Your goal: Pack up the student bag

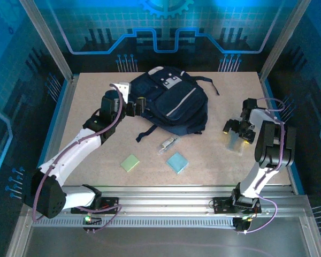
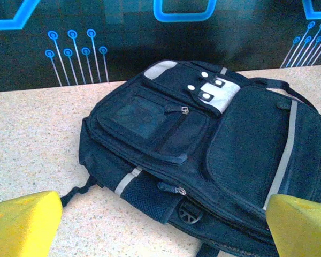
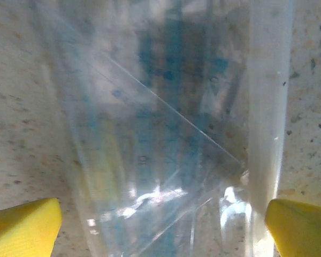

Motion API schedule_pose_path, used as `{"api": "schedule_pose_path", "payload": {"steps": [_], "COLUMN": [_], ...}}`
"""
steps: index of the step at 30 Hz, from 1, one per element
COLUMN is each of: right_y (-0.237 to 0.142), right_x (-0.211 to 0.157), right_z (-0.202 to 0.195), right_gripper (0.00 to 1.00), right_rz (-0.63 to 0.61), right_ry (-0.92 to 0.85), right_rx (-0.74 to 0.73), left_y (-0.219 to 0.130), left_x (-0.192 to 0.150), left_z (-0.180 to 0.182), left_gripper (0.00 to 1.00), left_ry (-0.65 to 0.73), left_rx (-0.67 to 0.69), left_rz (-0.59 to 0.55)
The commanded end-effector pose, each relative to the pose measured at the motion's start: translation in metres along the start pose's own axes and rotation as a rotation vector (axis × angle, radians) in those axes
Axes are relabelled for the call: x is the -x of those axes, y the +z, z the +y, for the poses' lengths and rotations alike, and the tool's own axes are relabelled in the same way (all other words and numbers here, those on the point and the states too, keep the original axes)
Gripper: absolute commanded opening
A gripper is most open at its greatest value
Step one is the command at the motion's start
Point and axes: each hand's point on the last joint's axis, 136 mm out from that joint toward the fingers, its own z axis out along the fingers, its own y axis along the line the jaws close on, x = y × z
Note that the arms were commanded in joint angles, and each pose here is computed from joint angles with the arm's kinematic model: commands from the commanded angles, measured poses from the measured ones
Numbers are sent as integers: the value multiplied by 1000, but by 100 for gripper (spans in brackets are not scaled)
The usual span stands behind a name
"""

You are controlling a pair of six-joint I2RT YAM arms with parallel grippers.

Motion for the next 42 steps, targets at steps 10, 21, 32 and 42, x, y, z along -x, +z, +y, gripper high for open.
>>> {"api": "schedule_pose_path", "payload": {"steps": [10, 21, 32, 42], "right_y": [15, -13, -73, -125], "right_x": [-18, -13, -16, -24], "right_z": [5, 25, 38, 62], "right_gripper": [49, 0, 0, 0], "right_rz": [58, 1, -104, -216], "right_ry": [-52, -61, -94, -100], "right_rx": [-81, 41, 149, 358], "left_y": [21, 49, 79, 118], "left_x": [-22, -62, -75, -86], "left_z": [-8, -32, -91, -167], "left_gripper": [99, 99, 99, 99], "left_ry": [-91, -130, 33, 225], "left_rx": [-64, -136, -188, -283], "left_rz": [67, 207, 259, 285]}}
